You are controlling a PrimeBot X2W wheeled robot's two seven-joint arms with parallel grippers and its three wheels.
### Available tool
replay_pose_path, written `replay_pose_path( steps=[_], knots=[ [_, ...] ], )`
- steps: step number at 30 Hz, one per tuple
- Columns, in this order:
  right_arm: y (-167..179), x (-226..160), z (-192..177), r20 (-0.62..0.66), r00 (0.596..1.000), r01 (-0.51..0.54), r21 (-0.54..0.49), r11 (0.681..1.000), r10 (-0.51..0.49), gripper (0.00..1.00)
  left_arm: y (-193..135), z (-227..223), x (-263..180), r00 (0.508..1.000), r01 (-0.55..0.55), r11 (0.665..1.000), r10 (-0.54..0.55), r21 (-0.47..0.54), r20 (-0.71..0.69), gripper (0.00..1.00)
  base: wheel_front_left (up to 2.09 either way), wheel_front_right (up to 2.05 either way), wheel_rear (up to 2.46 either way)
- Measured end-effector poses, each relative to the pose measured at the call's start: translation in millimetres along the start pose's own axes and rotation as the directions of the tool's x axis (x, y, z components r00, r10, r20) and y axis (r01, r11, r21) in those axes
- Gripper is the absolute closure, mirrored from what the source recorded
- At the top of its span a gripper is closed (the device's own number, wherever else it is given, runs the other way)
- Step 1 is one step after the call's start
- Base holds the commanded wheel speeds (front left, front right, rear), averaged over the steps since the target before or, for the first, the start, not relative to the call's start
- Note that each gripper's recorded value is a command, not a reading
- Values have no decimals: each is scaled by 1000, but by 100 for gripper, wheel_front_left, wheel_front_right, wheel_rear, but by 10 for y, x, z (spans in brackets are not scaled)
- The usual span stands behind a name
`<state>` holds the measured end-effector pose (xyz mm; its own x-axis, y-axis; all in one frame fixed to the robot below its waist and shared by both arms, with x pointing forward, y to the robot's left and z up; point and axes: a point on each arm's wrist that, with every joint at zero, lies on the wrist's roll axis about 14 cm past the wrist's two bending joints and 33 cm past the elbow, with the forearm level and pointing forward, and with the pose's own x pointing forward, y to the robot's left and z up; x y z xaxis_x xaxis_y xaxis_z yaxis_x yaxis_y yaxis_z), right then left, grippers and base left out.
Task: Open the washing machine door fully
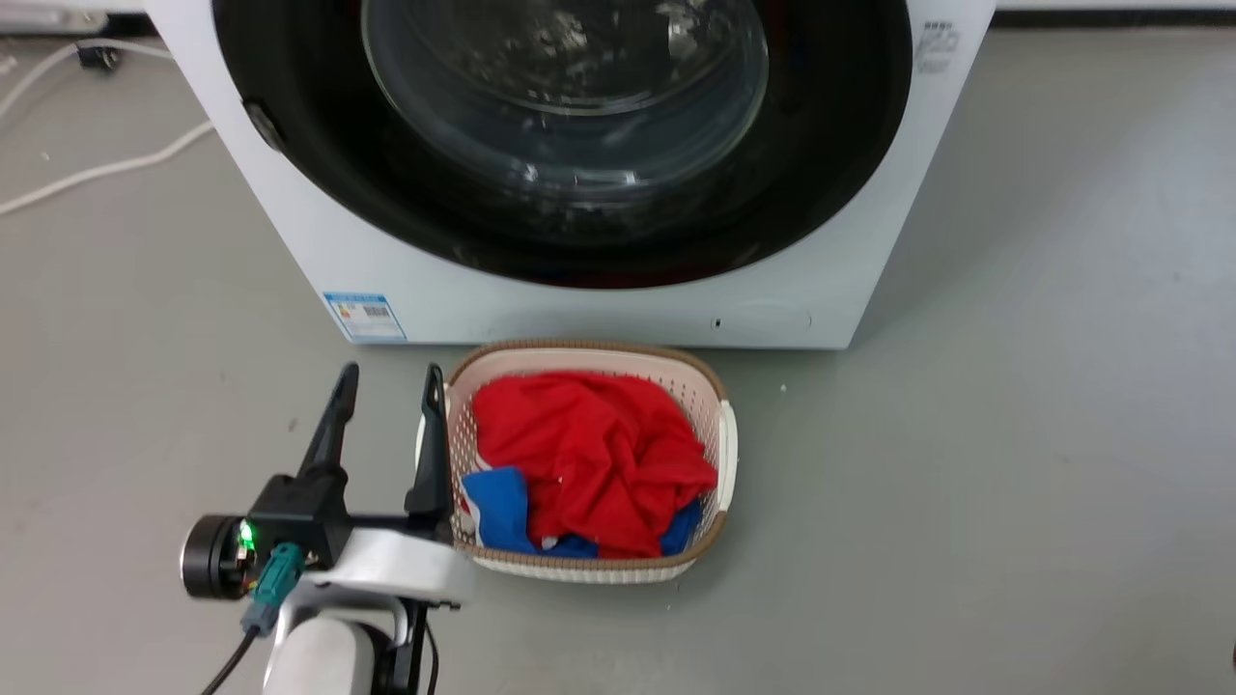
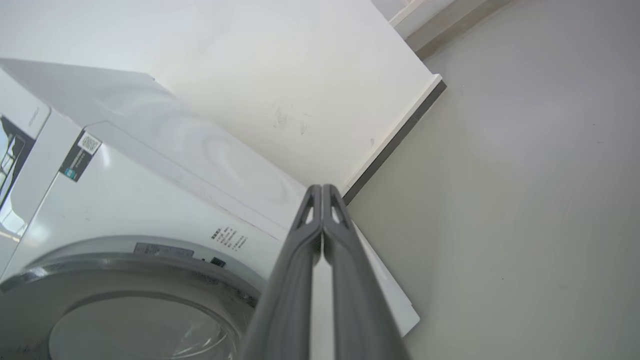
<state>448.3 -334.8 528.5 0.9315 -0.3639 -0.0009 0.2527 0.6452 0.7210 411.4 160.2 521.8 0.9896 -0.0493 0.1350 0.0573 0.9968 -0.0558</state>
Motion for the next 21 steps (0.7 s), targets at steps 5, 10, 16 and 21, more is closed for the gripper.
replay_pose_path(
  steps=[5, 10, 16, 21],
  knots=[
    [27, 432, -228, -117, 993, 35, 235, 971, -8, 100, 6, -56, 172, 1000, -7, 1000, 7, 3, 2, 0, 0, 0, 0],
    [299, 822, -531, -272, 958, 24, 390, 921, 90, 100, -5, -164, 319, 1000, -9, 1000, 9, -2, -10, 0, 0, 0, 0],
    [751, 1048, -939, -452, 855, -6, 482, 876, 255, 100, -6, -306, 393, 999, -10, 1000, 10, -4, -37, 0, 0, 0, 0],
    [1148, 1149, -1155, -532, 762, -52, 518, 854, 369, 100, -15, -355, 447, 999, -5, 1000, 5, -3, -43, 0, 0, 0, 0]
  ],
)
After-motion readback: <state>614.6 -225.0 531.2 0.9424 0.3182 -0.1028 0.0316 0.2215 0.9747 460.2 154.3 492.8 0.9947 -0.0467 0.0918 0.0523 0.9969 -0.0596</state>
